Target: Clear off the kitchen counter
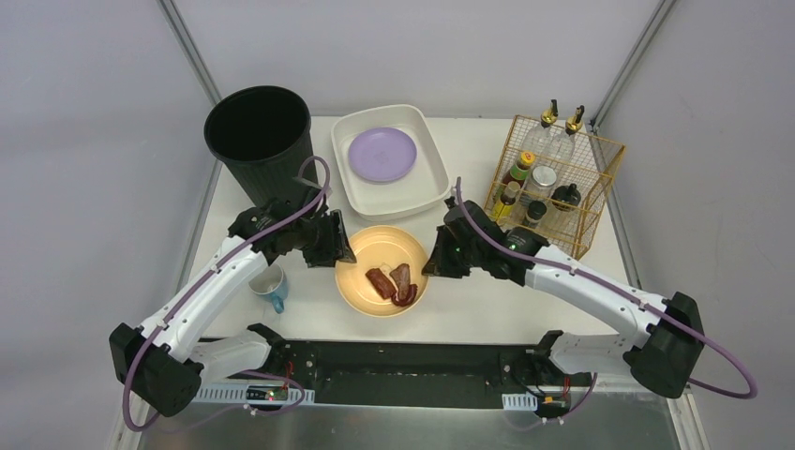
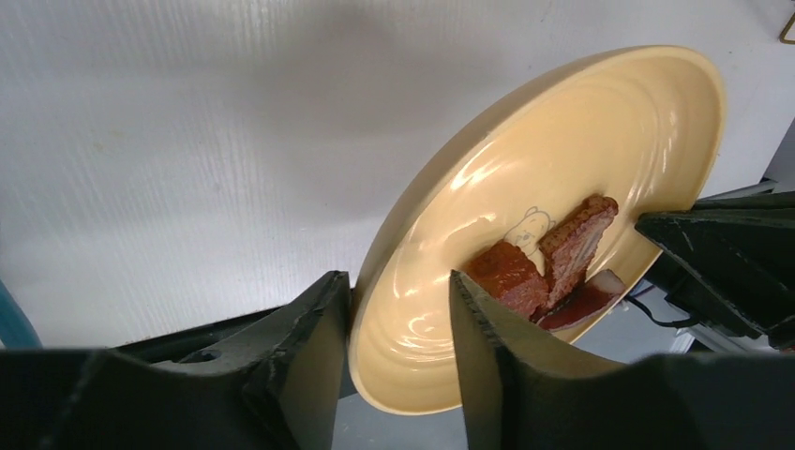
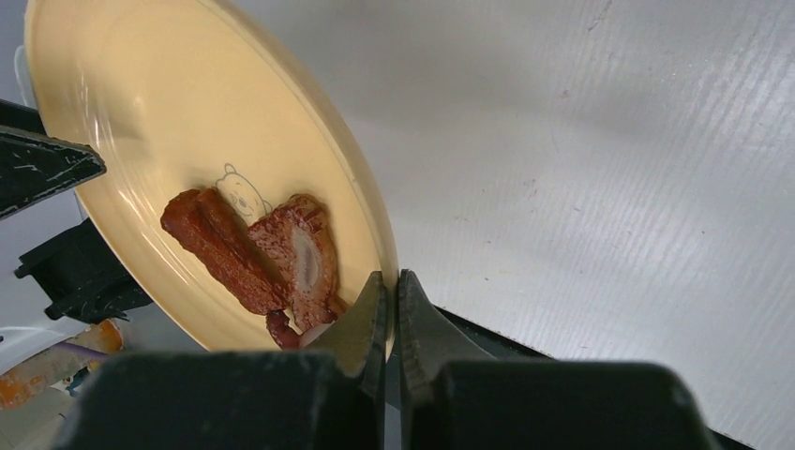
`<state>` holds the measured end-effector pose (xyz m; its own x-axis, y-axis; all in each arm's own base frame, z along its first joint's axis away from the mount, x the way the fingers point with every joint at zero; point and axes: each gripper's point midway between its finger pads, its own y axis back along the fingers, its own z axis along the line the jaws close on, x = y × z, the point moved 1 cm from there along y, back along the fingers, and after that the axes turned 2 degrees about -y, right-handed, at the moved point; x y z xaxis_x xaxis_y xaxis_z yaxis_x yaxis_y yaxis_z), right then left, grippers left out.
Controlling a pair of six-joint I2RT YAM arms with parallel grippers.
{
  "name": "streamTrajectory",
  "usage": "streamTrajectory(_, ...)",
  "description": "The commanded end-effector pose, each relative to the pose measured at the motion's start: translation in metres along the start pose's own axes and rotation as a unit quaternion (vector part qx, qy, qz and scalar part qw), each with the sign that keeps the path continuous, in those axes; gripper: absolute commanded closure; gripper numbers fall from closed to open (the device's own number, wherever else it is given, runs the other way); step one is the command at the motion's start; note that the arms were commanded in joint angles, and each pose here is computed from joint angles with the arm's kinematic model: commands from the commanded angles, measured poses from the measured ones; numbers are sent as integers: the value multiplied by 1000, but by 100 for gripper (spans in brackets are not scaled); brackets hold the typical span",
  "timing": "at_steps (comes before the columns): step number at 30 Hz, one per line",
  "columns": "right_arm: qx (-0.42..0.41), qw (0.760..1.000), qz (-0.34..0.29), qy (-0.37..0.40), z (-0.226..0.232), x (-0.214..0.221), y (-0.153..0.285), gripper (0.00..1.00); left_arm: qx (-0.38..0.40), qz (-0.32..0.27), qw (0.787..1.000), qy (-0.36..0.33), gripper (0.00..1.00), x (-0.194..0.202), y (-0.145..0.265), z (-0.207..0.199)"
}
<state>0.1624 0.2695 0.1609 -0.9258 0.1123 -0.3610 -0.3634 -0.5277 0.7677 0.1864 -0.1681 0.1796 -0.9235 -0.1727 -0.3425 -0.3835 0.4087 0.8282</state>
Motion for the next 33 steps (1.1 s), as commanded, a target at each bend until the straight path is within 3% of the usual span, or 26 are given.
streamTrajectory(1, -48, 998, -34, -5, 22, -16, 27, 100, 33, -2, 999, 6, 62, 4, 3, -11)
streamTrajectory(4, -52, 998, -40, -8, 22, -16, 36, 100, 44, 1, 999, 10, 72, 5, 3, -14)
streamTrajectory(10, -55, 997, -47, -10, 21, -16, 46, 100, 66, 1, 998, 14, 81, 7, 3, -20)
streamTrajectory(15, -54, 997, -50, -13, 18, -15, 49, 100, 79, -2, 997, 14, 100, 6, 5, -25)
streamTrajectory(25, -45, 997, -55, -13, 12, -14, 49, 97, 86, -17, 996, 24, 100, 0, 12, -30)
streamTrajectory(33, -23, 996, -87, -5, -1, -26, 60, 69, 99, -48, 993, 35, 100, -19, 27, -44)
